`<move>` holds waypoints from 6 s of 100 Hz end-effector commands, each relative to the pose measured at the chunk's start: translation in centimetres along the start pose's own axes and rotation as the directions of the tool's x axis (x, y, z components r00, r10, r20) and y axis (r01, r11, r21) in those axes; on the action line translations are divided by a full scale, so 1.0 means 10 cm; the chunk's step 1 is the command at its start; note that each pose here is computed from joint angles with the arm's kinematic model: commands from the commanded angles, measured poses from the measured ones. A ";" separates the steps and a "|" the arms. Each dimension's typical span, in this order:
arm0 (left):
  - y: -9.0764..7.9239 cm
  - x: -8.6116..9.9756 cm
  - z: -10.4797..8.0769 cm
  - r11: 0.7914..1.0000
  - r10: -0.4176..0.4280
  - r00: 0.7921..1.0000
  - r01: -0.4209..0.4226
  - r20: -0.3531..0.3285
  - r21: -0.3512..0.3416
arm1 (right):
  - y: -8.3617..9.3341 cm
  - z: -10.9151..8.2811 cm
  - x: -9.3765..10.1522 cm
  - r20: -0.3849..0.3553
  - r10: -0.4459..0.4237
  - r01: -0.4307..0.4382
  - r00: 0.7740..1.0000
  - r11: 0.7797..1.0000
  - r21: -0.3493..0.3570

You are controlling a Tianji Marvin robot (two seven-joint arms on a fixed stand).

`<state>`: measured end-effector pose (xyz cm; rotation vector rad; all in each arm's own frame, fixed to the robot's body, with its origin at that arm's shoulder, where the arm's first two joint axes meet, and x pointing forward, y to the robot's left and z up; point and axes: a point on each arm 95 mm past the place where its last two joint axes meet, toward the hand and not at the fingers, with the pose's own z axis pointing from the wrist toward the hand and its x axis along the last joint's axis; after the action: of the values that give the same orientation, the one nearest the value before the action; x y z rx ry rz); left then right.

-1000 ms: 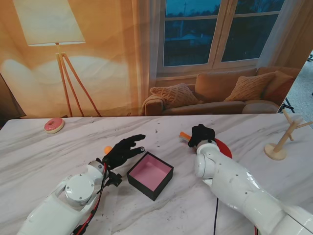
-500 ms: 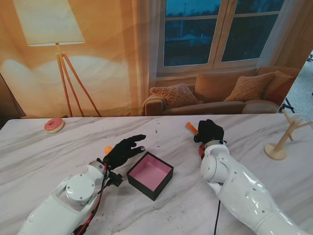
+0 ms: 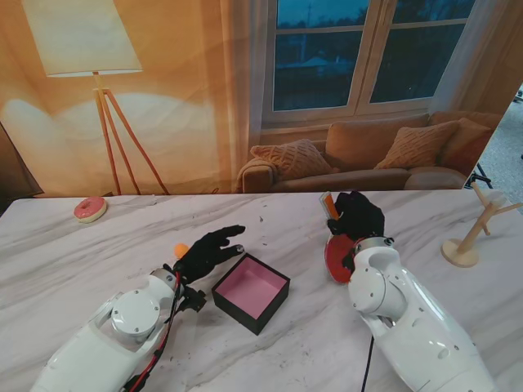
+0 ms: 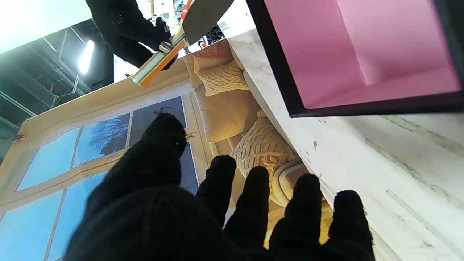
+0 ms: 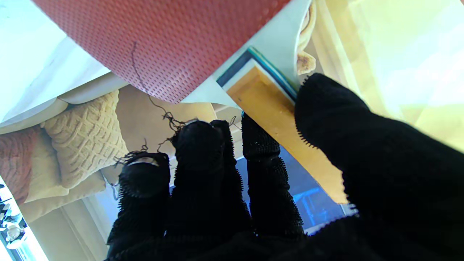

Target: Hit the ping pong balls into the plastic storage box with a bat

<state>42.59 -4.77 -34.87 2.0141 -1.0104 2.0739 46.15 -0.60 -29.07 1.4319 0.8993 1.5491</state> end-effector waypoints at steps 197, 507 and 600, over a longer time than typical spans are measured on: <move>0.05 0.01 0.01 1.000 -0.011 1.000 0.011 -0.008 -0.017 | 0.11 -0.86 -0.43 0.003 0.360 -0.349 0.933 0.904 0.247; 0.07 0.03 0.02 0.998 -0.048 0.999 0.049 0.021 -0.047 | 0.02 -0.75 -0.51 -0.028 0.373 -0.346 0.927 0.884 0.315; 0.06 0.03 0.01 0.998 -0.049 0.999 0.050 0.017 -0.042 | -0.09 -0.80 -0.46 -0.007 0.441 -0.414 0.898 0.848 0.331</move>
<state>42.49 -5.12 -35.05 2.0338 -0.9843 2.0029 38.78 -4.80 -31.94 1.8935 0.9589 1.8636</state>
